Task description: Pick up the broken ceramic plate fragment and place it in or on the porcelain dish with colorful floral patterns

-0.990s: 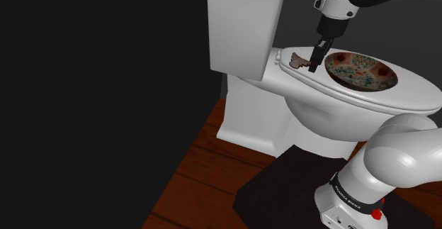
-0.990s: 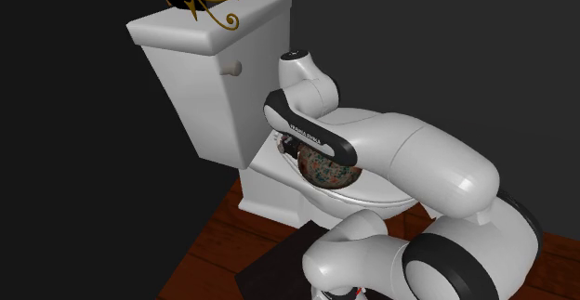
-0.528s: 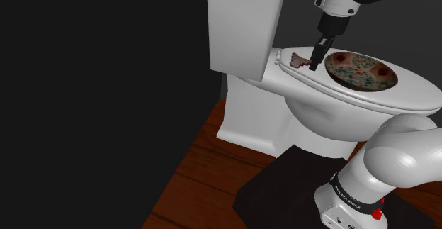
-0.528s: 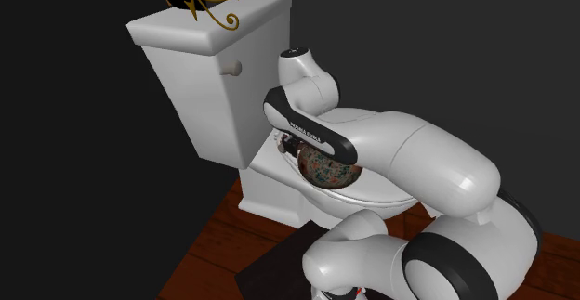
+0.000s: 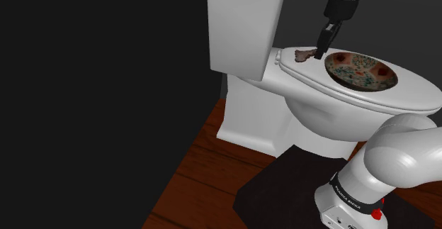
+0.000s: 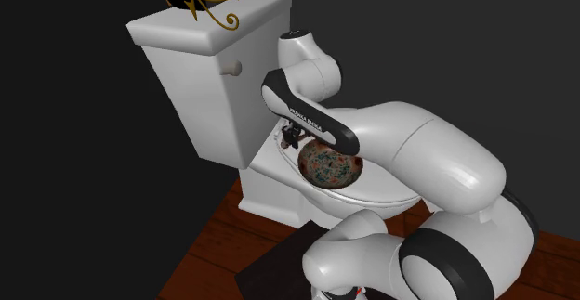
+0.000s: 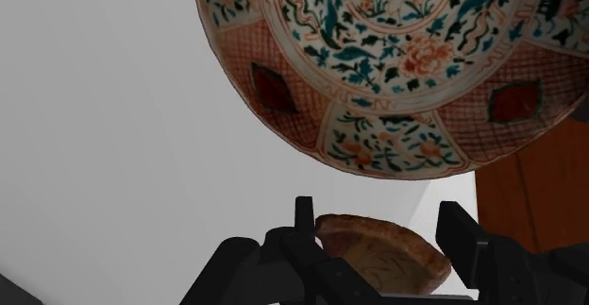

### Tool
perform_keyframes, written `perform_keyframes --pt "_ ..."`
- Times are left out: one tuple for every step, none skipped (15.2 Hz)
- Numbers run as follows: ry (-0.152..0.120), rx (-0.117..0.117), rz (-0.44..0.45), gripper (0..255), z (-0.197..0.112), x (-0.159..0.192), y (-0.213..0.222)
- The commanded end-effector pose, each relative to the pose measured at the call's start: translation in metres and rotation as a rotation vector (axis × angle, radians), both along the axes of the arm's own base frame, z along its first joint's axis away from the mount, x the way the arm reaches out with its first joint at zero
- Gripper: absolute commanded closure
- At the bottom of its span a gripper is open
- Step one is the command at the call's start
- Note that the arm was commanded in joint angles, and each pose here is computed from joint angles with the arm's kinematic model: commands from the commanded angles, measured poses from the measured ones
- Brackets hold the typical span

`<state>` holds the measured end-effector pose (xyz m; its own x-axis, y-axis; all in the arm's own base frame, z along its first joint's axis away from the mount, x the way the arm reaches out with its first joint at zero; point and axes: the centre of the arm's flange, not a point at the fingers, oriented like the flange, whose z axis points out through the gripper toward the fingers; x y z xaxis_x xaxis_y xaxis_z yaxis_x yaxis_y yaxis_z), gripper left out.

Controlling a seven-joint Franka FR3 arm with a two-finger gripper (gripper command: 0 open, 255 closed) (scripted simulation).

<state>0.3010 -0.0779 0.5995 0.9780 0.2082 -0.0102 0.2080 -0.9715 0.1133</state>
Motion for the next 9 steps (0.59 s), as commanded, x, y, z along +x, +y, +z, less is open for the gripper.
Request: perform_keyframes --pt "0.0 0.0 0.0 255 0.011 0.0 0.0" --pt "0.0 0.0 0.0 255 0.016 0.0 0.0" --pt "0.0 0.0 0.0 255 0.021 0.0 0.0" --pt "0.0 0.0 0.0 255 0.026 0.0 0.0" --pt "0.0 0.0 0.0 255 0.032 0.0 0.0" --pt "0.0 0.0 0.0 255 0.037 0.0 0.0" --pt "0.0 0.0 0.0 255 0.042 0.0 0.0" --pt "0.0 0.0 0.0 255 0.048 0.0 0.0" --pt "0.0 0.0 0.0 255 0.053 0.0 0.0"
